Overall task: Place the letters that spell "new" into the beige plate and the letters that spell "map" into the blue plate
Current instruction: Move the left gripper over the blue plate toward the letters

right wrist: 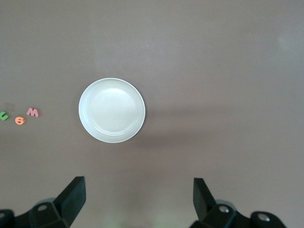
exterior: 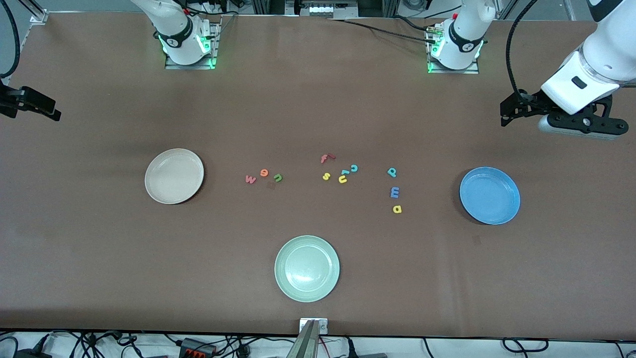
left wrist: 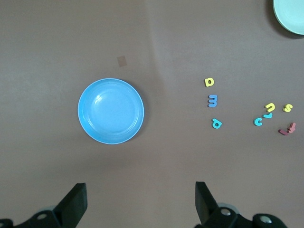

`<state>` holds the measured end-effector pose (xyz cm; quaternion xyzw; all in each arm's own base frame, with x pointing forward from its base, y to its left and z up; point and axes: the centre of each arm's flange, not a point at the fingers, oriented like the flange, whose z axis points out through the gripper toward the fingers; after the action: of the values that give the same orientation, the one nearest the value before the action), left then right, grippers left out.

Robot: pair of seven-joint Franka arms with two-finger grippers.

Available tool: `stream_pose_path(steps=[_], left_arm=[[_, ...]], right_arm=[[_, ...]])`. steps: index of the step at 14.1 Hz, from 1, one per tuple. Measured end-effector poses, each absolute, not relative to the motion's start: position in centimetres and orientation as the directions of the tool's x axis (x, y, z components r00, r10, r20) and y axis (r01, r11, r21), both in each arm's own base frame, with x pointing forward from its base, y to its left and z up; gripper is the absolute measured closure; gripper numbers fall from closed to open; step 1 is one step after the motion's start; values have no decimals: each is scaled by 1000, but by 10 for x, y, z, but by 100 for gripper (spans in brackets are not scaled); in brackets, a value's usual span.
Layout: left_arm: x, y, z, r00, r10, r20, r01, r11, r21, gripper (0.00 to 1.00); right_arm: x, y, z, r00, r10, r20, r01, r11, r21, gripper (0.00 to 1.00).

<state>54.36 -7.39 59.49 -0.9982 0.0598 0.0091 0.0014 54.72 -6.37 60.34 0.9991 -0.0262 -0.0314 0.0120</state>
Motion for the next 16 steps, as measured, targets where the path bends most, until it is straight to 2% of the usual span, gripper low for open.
stream_pose_path(steps=[11,16], left_arm=[[539,-79,585,988,-129,-81,-129,-992,-1,0],[558,-127,523,963,-210,-171,-211,-977,14,0]], right_arm=[[553,-64,592,995,-53,-83,-51,-998,27,0],[552,-64,592,995,-54,-82,-51,-998,27,0]])
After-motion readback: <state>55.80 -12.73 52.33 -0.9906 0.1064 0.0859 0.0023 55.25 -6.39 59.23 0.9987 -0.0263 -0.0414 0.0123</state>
